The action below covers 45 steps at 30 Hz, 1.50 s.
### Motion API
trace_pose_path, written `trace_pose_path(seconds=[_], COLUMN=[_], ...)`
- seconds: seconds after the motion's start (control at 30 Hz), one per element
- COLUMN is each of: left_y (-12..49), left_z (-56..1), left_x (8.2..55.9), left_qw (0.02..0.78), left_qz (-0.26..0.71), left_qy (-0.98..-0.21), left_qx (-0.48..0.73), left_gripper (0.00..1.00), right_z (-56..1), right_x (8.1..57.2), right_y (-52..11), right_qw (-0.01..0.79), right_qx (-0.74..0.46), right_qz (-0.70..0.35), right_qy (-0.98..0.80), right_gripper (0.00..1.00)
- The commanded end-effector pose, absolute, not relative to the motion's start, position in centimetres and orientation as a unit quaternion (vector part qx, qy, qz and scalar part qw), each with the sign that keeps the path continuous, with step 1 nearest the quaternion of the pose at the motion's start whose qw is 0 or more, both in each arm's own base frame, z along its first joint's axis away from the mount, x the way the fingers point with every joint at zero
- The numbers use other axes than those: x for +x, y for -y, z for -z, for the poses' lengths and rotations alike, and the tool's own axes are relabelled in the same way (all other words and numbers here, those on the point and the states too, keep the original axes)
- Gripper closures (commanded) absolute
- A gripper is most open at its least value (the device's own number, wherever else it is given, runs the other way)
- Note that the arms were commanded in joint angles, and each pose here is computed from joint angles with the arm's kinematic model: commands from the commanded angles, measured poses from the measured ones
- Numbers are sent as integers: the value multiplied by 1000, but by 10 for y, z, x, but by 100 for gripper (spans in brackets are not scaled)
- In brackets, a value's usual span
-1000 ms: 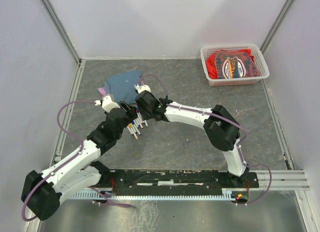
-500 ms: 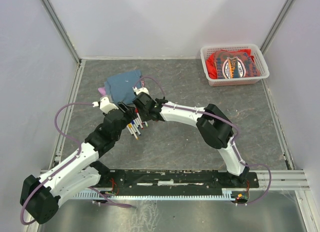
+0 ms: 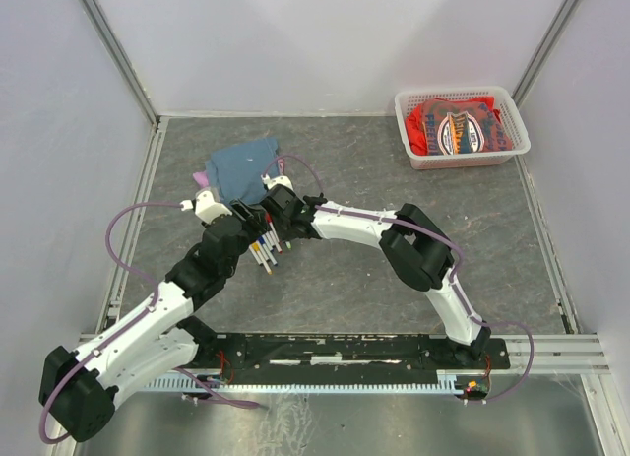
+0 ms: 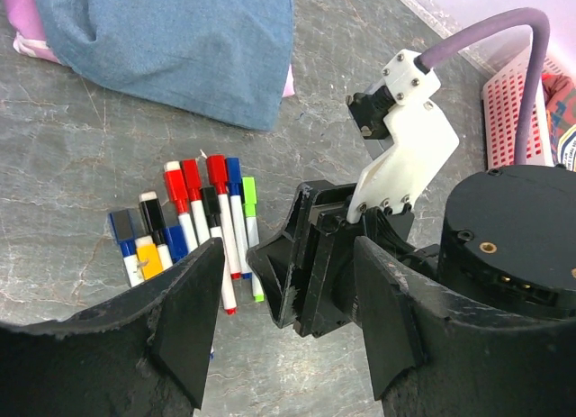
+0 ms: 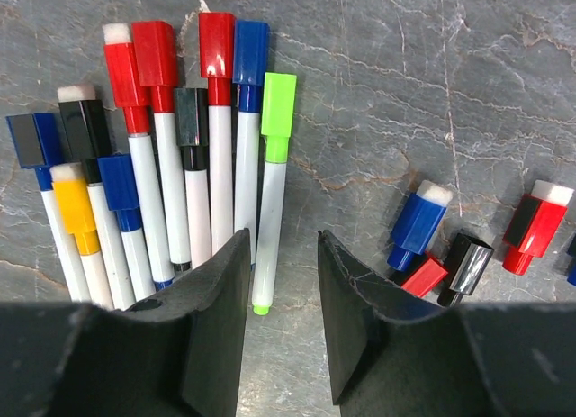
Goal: Open the pen caps
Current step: Pick up the pen from the center of the board.
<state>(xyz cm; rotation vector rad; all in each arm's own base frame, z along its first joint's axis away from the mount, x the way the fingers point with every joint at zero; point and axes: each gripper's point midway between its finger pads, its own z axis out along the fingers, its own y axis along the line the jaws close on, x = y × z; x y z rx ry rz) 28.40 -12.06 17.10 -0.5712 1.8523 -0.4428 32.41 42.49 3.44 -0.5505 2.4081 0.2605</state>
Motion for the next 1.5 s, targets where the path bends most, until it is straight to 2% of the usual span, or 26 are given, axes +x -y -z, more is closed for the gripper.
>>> trace_pose_path(seconds=[0.0, 1.23, 1.47], left_y=[116, 113, 111], left_z=[-181, -182, -182], left_x=[287, 289, 289], left_qw=[559, 564, 566], left_qz=[198, 193, 190], left_qy=[-760, -755, -753], left_qx=[-265, -274, -276], left_gripper=[34, 34, 34], right_z=[-51, -29, -18], right_x=[332, 333, 329], right_y=[-438, -426, -419], right_qw=[343, 329, 317], right_qx=[-199, -200, -201], right_qz=[-116, -88, -74], right_qy=[-911, -919, -924], right_gripper=[57, 58, 62])
